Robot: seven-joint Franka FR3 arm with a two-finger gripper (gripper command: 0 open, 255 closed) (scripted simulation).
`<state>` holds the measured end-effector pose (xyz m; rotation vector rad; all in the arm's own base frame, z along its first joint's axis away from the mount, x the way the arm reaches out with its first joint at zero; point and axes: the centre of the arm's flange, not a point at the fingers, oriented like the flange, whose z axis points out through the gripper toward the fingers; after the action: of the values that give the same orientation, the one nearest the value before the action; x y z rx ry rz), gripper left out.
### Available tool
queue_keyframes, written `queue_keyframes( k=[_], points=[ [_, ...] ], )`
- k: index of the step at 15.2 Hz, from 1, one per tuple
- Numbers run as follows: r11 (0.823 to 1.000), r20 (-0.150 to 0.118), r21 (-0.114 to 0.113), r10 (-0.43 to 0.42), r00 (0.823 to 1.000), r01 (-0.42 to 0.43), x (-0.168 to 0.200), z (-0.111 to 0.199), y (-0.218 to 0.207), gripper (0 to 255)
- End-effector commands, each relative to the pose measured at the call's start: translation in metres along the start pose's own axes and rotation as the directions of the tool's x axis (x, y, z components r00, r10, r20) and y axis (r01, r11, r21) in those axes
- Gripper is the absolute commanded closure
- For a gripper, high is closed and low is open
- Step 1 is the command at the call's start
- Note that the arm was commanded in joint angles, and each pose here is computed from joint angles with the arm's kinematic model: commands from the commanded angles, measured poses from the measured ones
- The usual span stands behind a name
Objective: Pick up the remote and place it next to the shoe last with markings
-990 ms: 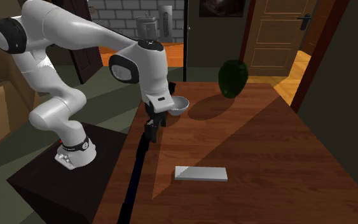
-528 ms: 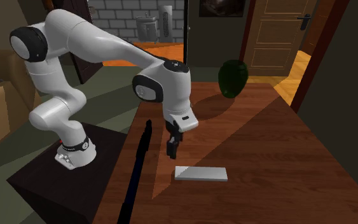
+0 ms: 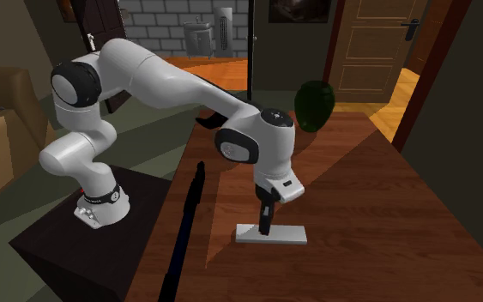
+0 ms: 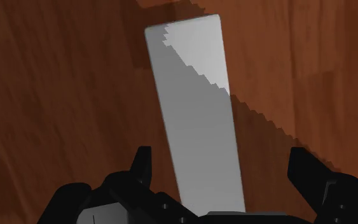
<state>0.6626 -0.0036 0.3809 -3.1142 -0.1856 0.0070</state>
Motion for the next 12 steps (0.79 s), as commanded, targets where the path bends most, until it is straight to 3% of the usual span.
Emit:
queue_keyframes(
  k=[1,8,12],
  points=[
    [1.0,-0.002,-0.002,-0.011,1.0,0.011,0.02,0.015,0.004,0],
    [1.0,-0.002,-0.002,-0.011,1.0,0.011,0.02,0.052,0.004,0],
    [1.0,-0.002,-0.002,-0.011,1.0,0.011,0.02,0.055,0.004,0]
  ],
)
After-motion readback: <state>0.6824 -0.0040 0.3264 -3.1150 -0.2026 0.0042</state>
